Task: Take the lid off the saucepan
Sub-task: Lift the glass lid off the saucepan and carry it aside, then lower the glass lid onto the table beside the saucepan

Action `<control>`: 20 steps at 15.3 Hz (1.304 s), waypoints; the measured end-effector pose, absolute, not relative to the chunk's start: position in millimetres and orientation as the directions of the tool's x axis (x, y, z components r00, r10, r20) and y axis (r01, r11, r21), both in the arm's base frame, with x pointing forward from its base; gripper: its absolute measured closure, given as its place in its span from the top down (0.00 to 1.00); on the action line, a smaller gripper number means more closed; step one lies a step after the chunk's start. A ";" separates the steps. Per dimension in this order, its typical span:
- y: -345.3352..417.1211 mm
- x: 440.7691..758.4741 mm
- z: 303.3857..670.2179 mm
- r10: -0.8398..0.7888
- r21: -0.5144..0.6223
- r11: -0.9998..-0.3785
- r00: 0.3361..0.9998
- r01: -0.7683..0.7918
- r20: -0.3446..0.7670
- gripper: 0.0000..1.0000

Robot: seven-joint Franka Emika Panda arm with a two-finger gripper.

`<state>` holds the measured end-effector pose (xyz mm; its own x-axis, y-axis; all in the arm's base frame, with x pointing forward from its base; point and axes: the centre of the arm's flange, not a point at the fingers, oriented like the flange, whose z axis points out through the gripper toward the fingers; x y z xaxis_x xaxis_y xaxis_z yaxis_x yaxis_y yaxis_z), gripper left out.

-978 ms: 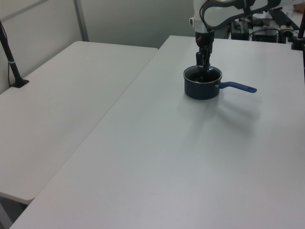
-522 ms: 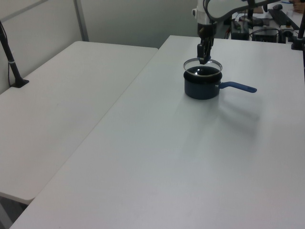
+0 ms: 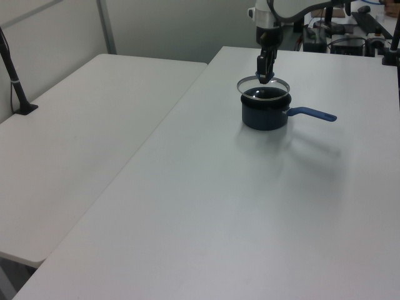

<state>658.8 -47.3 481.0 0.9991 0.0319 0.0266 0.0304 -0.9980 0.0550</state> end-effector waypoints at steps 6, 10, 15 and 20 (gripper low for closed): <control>32.3 637.3 494.5 0.136 0.011 -0.991 0.991 0.136 -0.007 0.61; 90.5 608.2 482.2 0.207 -0.022 -0.978 0.977 0.206 -0.049 0.61; 130.5 576.9 461.2 0.260 -0.034 -0.966 0.960 0.258 -0.107 0.61; 134.6 562.0 430.0 0.279 -0.017 -0.960 0.944 0.281 -0.173 0.61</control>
<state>562.0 134.6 430.0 0.9444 0.2794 -0.1734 0.2807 -0.9596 -0.0172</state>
